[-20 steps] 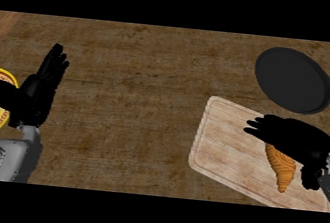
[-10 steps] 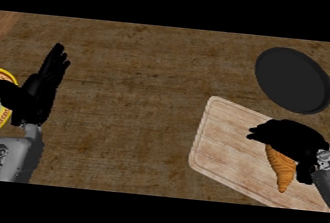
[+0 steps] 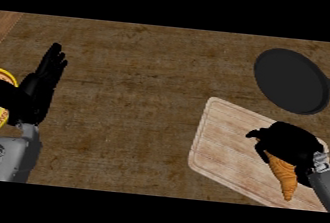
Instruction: Pick the croissant from the cutting board and place it in the pan
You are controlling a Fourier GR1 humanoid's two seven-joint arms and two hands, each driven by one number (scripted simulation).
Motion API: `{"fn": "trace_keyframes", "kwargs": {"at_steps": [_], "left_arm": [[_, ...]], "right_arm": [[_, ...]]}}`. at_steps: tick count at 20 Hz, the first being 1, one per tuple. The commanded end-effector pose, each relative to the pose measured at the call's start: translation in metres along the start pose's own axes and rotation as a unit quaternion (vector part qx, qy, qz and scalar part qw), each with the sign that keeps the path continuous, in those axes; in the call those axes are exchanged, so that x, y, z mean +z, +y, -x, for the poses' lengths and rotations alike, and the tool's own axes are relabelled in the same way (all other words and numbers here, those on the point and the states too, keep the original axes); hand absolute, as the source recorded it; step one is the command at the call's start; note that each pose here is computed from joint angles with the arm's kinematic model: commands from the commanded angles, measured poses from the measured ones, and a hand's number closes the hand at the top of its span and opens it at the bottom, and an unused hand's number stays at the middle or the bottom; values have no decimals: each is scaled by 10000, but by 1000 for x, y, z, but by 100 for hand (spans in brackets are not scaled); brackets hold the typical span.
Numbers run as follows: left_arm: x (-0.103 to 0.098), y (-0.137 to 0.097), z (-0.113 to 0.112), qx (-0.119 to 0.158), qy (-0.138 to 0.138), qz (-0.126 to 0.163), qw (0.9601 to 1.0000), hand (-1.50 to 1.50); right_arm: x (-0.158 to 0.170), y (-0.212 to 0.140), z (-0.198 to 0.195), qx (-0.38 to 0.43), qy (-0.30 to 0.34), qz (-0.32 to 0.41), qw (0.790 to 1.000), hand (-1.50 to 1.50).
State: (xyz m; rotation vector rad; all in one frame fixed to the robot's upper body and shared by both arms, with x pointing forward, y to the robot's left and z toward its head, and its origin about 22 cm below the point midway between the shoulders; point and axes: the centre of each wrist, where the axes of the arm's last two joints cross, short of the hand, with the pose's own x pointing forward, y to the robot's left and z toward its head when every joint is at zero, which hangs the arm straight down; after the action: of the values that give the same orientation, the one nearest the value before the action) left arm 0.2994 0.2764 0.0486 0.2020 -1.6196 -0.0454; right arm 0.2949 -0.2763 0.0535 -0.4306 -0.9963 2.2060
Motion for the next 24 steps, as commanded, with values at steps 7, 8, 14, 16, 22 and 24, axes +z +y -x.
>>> {"fn": "trace_keyframes", "kwargs": {"at_steps": [7,8,14,16,22,24], "left_arm": [[17,9,3,17,82,-115,9999,0],[8,6,1,-63,72,-263,9996,0],[11,19,-4,-48,128,-189,9997,0],[15,10,12,49,65,-110,9999,0],[11,-13,0,-40,-3,-100,9999,0],[-7,-1,-12,2,28,-27,10000,0]], "right_arm": [[-26,9,-87,-1831,283,878,9788,150],[-20,15,-104,-1871,347,1008,9765,150],[19,-13,-119,-1743,922,3208,9264,150],[39,-30,-117,-1790,935,3724,9059,150],[73,-41,-116,-2318,1226,4478,8548,150],[75,-42,-108,-2466,1274,4655,8404,150]]}}
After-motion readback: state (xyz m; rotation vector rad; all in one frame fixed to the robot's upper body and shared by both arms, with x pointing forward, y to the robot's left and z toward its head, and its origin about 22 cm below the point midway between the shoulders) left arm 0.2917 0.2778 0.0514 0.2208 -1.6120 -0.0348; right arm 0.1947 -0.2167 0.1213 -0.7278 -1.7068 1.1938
